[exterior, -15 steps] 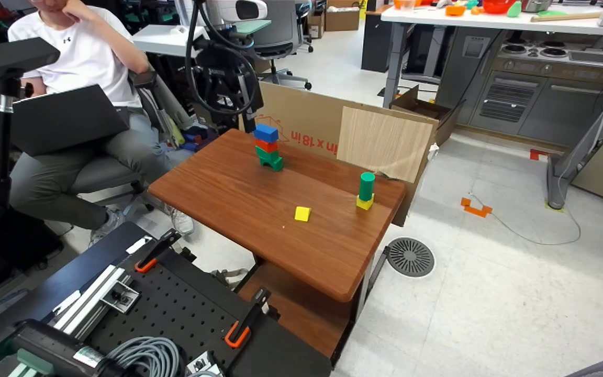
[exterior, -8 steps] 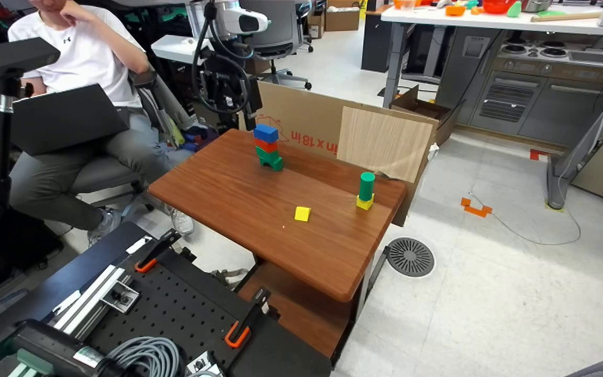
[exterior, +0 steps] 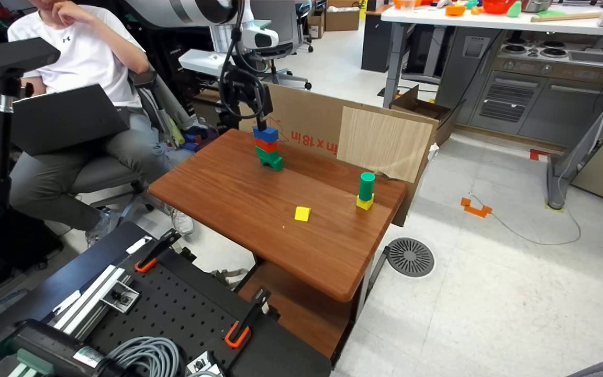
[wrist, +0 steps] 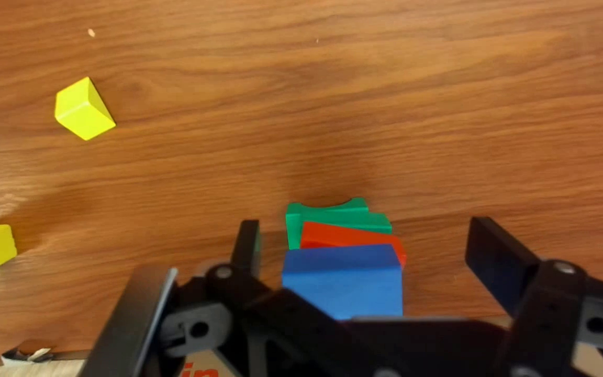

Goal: Pick up the blue block and put it on the table

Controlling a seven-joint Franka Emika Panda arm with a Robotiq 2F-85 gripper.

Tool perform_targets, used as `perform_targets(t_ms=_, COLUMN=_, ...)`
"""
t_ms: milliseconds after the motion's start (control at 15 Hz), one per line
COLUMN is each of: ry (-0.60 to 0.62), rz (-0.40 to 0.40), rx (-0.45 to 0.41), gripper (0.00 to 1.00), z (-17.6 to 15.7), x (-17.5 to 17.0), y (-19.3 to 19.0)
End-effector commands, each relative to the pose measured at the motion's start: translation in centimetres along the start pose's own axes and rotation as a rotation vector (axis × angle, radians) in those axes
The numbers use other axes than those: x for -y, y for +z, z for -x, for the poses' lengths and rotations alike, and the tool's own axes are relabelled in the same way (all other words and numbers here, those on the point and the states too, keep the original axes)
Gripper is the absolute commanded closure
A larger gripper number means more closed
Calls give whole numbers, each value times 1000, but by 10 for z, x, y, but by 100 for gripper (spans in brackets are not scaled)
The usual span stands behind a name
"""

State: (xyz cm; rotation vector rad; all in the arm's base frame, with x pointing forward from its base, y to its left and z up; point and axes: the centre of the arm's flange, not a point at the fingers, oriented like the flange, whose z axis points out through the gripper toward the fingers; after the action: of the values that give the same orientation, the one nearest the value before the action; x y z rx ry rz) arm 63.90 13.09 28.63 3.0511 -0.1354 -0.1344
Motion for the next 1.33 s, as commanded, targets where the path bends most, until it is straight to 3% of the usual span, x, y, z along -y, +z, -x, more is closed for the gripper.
perform_targets(t_ms=0, ry=-3, rz=17, rx=-6, gripper=0, z=-30, x=18, y=6)
perform_targets(t_ms=267, ry=-10, rz=22, rx=-5, gripper=0, z=-41, x=26, y=6)
perform_targets(t_ms=667, ry=10, rz=37, rx=19, gripper=0, z=-53, x=11, y=-1)
perform_targets(t_ms=1267, ry=26, rz=66, rx=72, gripper=0, z=-64, x=5, y=23)
